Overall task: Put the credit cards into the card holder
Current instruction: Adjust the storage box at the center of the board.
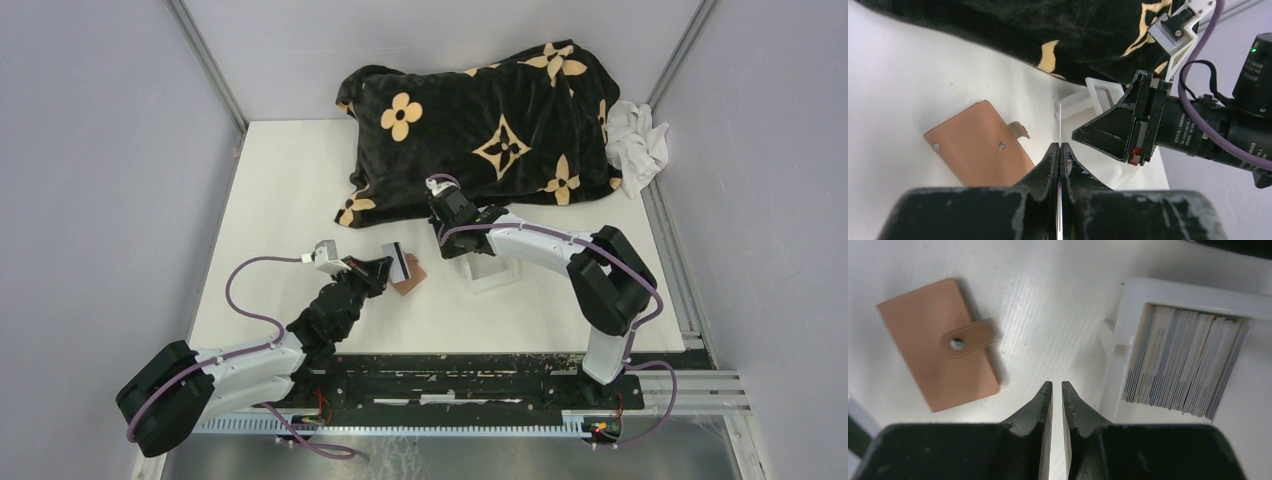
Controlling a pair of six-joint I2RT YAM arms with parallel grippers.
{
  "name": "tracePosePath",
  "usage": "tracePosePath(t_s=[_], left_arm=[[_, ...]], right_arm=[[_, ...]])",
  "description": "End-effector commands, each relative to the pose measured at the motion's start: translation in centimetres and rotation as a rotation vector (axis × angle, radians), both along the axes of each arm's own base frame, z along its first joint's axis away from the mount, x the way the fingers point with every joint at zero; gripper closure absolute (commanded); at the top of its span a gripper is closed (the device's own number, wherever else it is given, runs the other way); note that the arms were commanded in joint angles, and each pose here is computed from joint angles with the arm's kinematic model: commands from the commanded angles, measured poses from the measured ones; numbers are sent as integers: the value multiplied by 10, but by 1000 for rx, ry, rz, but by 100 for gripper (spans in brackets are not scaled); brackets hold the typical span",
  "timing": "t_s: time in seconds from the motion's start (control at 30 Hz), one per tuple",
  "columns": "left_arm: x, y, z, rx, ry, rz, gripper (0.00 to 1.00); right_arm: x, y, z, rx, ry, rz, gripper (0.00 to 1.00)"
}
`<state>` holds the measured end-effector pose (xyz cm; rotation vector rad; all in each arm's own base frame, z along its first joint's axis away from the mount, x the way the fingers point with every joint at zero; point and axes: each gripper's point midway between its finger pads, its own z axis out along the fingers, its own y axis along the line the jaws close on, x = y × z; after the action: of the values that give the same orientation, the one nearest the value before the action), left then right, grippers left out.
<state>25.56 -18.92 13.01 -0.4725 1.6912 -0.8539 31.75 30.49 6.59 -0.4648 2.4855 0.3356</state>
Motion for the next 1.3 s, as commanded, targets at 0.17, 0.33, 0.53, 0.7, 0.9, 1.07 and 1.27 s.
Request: tracePosePath(t_s=[0.17, 0.33, 0.53, 0.7, 0.9, 1.07, 1.27], left_arm=[[4, 5, 13, -114, -35, 49, 97], [2, 4, 11, -127, -34, 39, 97], [0, 7, 11, -141, -40, 46, 97], [-2, 8, 15, -159, -54, 42, 97], [-4, 11, 11, -178, -46, 54, 97], [-2, 19, 2, -215, -11, 107, 97], [-1, 19, 0, -300, 19, 128, 97]], right_arm=[[27, -42, 5, -225, -123, -104, 83], [35, -48, 4, -260, -148, -116, 84], [50, -53, 6, -306, -185, -123, 83], [58, -50, 15, -289, -206, -109, 78], [39, -24, 41, -78, -211, -24, 60], [12, 4, 63, 139, -174, 55, 54], [-19, 33, 69, 360, -70, 136, 52]])
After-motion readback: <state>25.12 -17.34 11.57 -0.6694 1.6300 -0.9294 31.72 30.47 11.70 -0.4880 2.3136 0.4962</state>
